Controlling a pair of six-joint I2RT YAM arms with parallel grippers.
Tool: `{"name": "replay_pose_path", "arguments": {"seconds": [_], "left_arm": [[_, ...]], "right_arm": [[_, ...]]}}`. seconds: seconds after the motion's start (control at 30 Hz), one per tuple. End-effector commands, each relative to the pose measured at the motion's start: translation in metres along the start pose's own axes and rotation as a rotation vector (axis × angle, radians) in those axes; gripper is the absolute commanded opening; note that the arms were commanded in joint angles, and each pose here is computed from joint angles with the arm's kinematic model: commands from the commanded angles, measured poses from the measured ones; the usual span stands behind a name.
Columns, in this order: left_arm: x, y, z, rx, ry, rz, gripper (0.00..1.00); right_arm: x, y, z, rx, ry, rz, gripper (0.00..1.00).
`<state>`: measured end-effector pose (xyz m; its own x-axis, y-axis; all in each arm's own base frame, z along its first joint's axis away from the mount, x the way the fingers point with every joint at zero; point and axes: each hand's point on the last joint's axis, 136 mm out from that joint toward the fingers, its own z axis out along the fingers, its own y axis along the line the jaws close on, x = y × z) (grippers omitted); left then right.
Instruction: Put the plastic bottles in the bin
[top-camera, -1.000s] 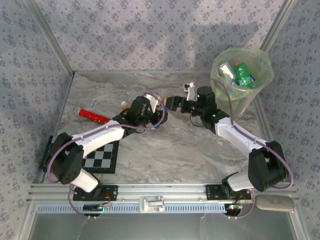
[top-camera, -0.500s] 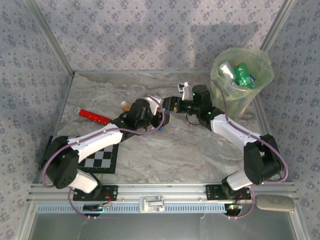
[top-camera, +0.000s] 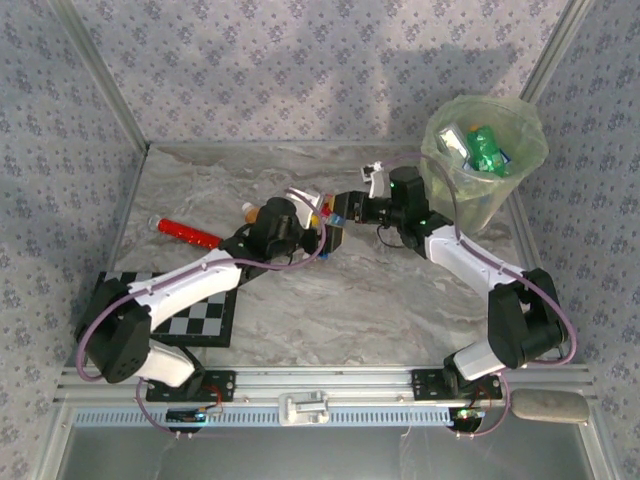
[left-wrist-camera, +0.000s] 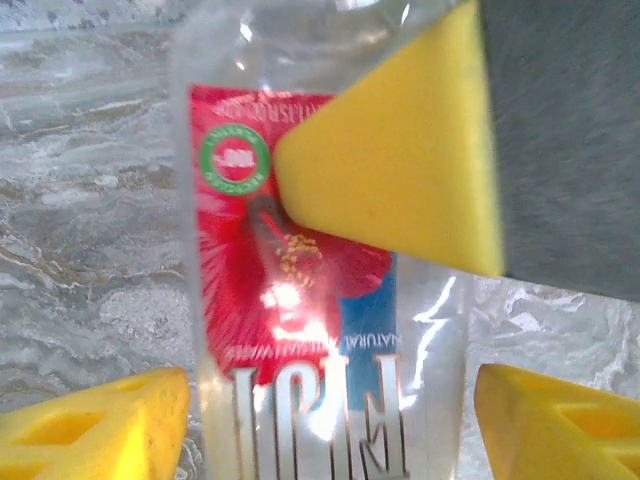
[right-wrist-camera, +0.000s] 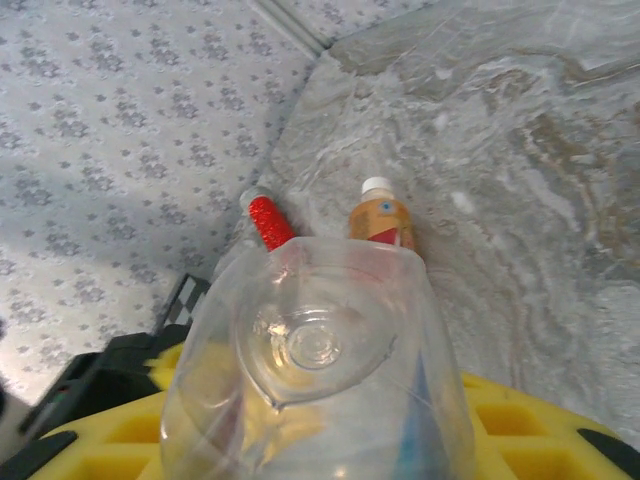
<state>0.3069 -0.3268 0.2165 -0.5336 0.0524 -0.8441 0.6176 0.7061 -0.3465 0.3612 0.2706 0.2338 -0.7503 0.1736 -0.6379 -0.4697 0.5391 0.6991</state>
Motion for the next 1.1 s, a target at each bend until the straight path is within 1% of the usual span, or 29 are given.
{"name": "replay_pose_path", "arguments": {"seconds": [0.0, 0.07, 0.17, 0.2, 0.23, 0.3, 0.4, 0.5, 0.6, 0.67, 0.77, 0.87, 1.0, 1.07], "left_arm": [[-0.022, 0.009, -0.014, -0.075, -0.099, -0.022, 0.77], [-0.022, 0.025, -0.019, -0.161, -0.116, -0.049, 0.78], [-0.017, 0.064, -0.032, -0.368, -0.126, -0.122, 0.78], [-0.013, 0.080, -0.037, -0.448, -0.123, -0.156, 0.81], [-0.010, 0.091, -0.042, -0.503, -0.123, -0.187, 0.82], [0.002, 0.111, -0.049, -0.569, -0.115, -0.262, 0.83], [0.020, 0.123, -0.051, -0.565, -0.116, -0.360, 0.83], [0.035, 0.123, -0.046, -0.534, -0.096, -0.413, 0.85], [0.046, 0.119, -0.039, -0.500, -0.064, -0.440, 0.95], [0.048, 0.115, -0.033, -0.465, -0.052, -0.445, 0.99], [0.049, 0.107, -0.024, -0.415, -0.035, -0.437, 1.00], [0.047, 0.102, -0.019, -0.391, -0.028, -0.430, 1.00], [0.048, 0.101, -0.018, -0.383, -0.020, -0.420, 1.00], [0.051, 0.101, -0.018, -0.385, -0.007, -0.416, 1.00]], "right_arm": [[-0.031, 0.003, -0.038, 0.135, -0.068, -0.143, 0.45], [-0.043, -0.001, -0.057, 0.216, -0.089, -0.194, 0.46], [-0.070, 0.000, -0.093, 0.337, -0.146, -0.290, 0.46], [-0.084, 0.007, -0.107, 0.364, -0.182, -0.331, 0.46], [-0.094, 0.011, -0.118, 0.390, -0.212, -0.360, 0.46], [-0.114, 0.018, -0.143, 0.445, -0.275, -0.421, 0.46], [-0.142, 0.026, -0.177, 0.533, -0.374, -0.507, 0.46], [-0.170, 0.034, -0.210, 0.626, -0.468, -0.573, 0.46], [-0.198, 0.039, -0.240, 0.709, -0.565, -0.609, 0.44], [-0.215, 0.037, -0.256, 0.787, -0.602, -0.640, 0.44], [-0.235, 0.023, -0.275, 0.943, -0.626, -0.685, 0.44], [-0.250, 0.002, -0.289, 1.120, -0.608, -0.726, 0.44], [-0.267, -0.024, -0.310, 1.352, -0.601, -0.754, 0.45], [-0.273, -0.040, -0.315, 1.438, -0.577, -0.771, 0.46]]}}
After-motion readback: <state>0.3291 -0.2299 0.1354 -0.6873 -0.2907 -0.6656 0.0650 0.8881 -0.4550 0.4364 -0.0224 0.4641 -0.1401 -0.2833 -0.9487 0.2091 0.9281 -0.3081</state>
